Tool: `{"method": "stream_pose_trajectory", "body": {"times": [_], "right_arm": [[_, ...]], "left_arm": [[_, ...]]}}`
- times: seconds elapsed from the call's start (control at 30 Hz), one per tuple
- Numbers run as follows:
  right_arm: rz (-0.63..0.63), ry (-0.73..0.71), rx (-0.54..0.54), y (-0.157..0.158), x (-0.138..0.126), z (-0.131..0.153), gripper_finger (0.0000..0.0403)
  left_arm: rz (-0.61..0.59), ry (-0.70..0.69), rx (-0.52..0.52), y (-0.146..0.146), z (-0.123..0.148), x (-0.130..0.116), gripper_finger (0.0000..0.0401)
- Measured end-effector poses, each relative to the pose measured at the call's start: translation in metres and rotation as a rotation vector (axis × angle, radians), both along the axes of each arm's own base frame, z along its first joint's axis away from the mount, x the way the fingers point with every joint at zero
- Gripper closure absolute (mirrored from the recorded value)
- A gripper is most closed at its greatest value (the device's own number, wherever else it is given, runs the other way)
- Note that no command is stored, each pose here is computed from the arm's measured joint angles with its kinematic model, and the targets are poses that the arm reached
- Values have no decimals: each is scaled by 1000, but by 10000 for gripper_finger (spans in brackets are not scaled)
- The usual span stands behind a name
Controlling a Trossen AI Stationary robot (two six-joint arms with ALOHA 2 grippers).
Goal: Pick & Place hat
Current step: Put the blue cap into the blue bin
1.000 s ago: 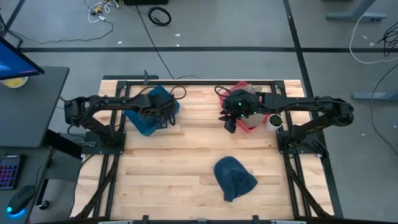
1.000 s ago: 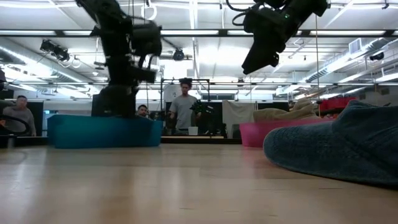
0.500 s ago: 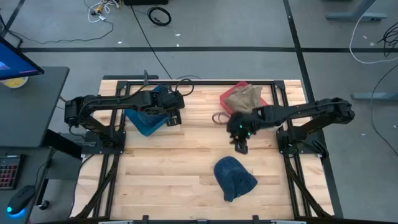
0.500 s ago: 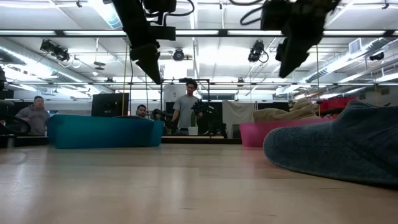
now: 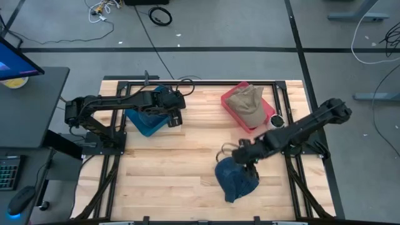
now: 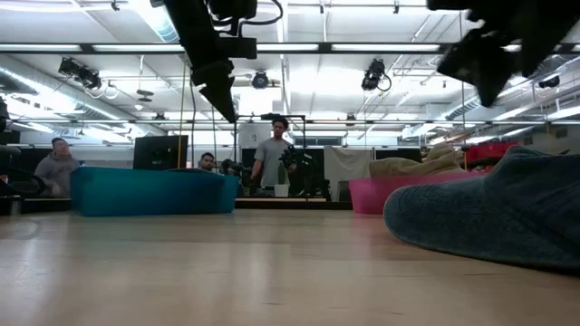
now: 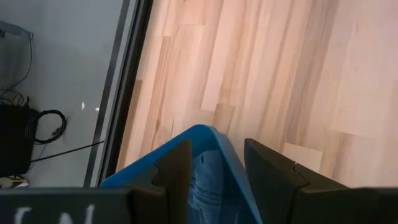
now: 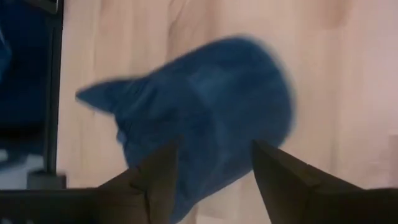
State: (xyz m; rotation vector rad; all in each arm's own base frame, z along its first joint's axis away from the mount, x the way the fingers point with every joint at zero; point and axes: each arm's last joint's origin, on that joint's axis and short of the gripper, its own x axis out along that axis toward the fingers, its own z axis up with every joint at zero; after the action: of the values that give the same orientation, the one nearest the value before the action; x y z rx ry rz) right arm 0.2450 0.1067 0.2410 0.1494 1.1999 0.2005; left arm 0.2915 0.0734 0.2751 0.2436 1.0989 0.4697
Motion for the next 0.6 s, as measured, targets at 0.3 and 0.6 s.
{"method": "stream_pose_trajectory", "body": {"times": [0.3,0.6], "right_arm": [[84,154,-149,38,0,-45,183],[-96,334,-149,47,2,-78,186]], "left_arm": [[0,3,-1,0,0,0,250],[1,19,-4,0,-1,-2,250]]}}
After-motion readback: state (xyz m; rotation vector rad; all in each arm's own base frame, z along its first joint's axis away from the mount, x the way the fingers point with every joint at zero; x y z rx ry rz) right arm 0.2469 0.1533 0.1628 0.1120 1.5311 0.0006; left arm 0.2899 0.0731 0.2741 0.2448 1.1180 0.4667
